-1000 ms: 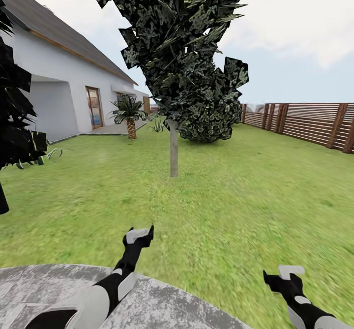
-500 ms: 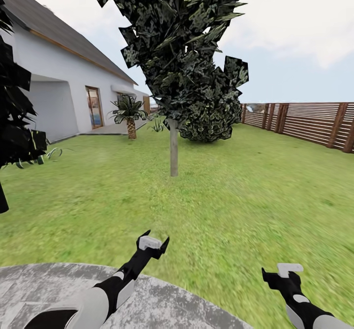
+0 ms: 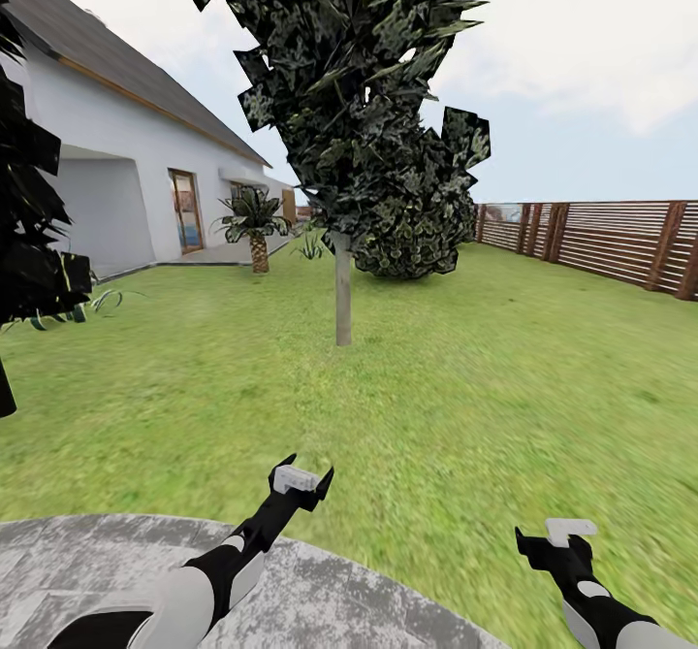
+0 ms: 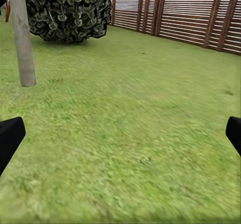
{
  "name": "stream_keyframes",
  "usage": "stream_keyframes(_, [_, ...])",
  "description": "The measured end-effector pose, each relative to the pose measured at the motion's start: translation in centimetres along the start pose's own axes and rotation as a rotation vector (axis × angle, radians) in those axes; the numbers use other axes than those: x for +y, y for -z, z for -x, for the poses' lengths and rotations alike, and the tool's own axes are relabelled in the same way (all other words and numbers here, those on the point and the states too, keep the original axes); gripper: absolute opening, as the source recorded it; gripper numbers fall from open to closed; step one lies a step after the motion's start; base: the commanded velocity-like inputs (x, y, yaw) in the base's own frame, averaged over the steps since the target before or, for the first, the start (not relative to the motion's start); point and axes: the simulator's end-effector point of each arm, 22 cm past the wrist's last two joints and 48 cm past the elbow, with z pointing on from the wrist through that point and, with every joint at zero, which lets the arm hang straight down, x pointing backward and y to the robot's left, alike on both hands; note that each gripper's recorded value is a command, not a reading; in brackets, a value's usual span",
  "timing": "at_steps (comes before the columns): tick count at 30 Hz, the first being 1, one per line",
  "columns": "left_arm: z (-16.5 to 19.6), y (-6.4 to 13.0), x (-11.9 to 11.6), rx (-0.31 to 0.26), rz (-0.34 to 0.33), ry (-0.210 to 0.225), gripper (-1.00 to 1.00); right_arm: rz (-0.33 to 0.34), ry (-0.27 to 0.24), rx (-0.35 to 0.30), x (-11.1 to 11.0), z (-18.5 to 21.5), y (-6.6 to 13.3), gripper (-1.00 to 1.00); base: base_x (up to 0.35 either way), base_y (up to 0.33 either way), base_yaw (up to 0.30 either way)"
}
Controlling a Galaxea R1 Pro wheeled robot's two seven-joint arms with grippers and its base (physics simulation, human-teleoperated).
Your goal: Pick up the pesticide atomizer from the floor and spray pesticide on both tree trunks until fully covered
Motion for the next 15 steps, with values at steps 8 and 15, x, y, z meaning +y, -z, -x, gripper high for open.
stream_keyframes(8, [-1.5, 0.1, 0.1, 0.000, 0.000, 0.000, 1.00, 0.000, 0.000, 0.000, 0.2, -1.4, -0.5, 1.00, 0.000, 0.000, 0.000])
stream_keyframes(15, [-2.8, 0.2, 0.1, 0.001, 0.000, 0.000, 1.00, 0.000, 0.001, -0.001, 0.5, -2.6, -1.0, 1.00, 0.000, 0.000, 0.000])
